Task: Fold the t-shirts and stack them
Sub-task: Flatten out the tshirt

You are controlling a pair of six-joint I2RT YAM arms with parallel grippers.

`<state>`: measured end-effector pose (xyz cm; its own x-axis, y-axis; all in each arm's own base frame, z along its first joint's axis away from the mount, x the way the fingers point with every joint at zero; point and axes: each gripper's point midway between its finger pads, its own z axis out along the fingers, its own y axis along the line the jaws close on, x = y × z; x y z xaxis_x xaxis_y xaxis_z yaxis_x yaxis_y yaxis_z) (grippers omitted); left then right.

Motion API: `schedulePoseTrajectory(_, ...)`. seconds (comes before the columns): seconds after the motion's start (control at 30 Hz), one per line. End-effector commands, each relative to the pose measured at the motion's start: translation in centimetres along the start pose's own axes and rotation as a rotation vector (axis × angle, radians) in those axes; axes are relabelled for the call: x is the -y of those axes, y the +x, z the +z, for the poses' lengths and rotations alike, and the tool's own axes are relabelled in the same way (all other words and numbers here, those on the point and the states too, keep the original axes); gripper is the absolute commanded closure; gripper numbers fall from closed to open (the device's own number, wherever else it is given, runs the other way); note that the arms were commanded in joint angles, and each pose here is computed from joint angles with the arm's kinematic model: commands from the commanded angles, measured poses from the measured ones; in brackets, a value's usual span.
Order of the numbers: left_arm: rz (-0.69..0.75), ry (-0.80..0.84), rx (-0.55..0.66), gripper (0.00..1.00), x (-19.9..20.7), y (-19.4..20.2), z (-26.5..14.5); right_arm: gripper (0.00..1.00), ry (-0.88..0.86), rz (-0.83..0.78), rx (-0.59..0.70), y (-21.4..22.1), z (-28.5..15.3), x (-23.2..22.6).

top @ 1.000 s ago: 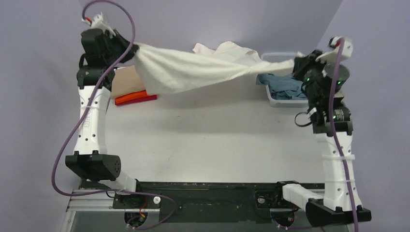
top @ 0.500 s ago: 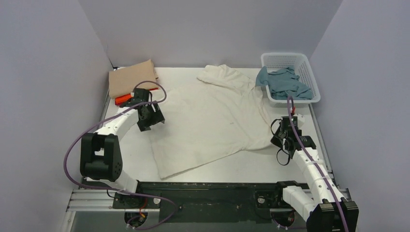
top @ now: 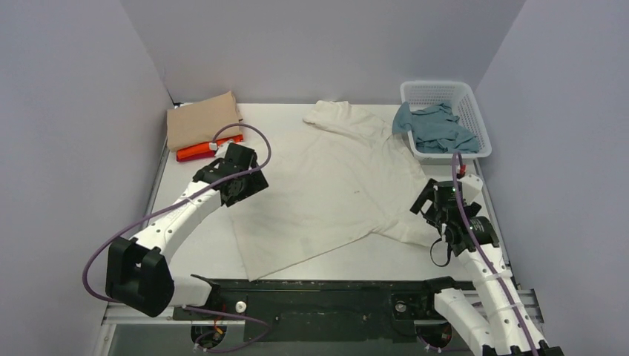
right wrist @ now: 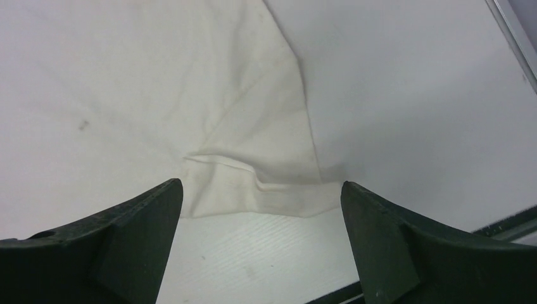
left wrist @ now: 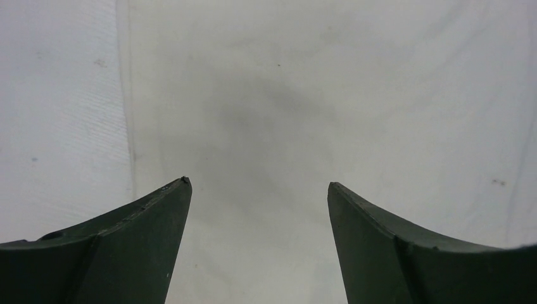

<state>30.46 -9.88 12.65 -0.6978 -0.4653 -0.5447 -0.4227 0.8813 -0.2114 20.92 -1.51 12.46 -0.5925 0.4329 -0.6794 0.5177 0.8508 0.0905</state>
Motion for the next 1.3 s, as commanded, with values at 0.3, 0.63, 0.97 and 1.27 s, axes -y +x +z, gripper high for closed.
schedulePoseTrajectory(0.3,0.075,0.172,-0.134,0.09,6.0,5.0,5.1,0.11,-0.195,-0.154,-0.229,1.4,7.2,-11.4)
schedulePoseTrajectory(0.63,0.057,0.067,-0.180,0.09,2.5,6.7,8.6,0.11,-0.217,-0.181,-0.439,8.2,8.3,-11.3)
schedulePoseTrajectory(0.97,0.054,0.027,-0.183,0.08,1.1,6.8,9.4,0.12,-0.274,-0.292,-0.566,14.4,1.3,-7.6)
schedulePoseTrajectory(1.27,0.051,-0.009,-0.161,0.08,-0.1,5.6,9.1,0.12,-0.578,-0.588,-0.596,18.6,-7.9,-8.4)
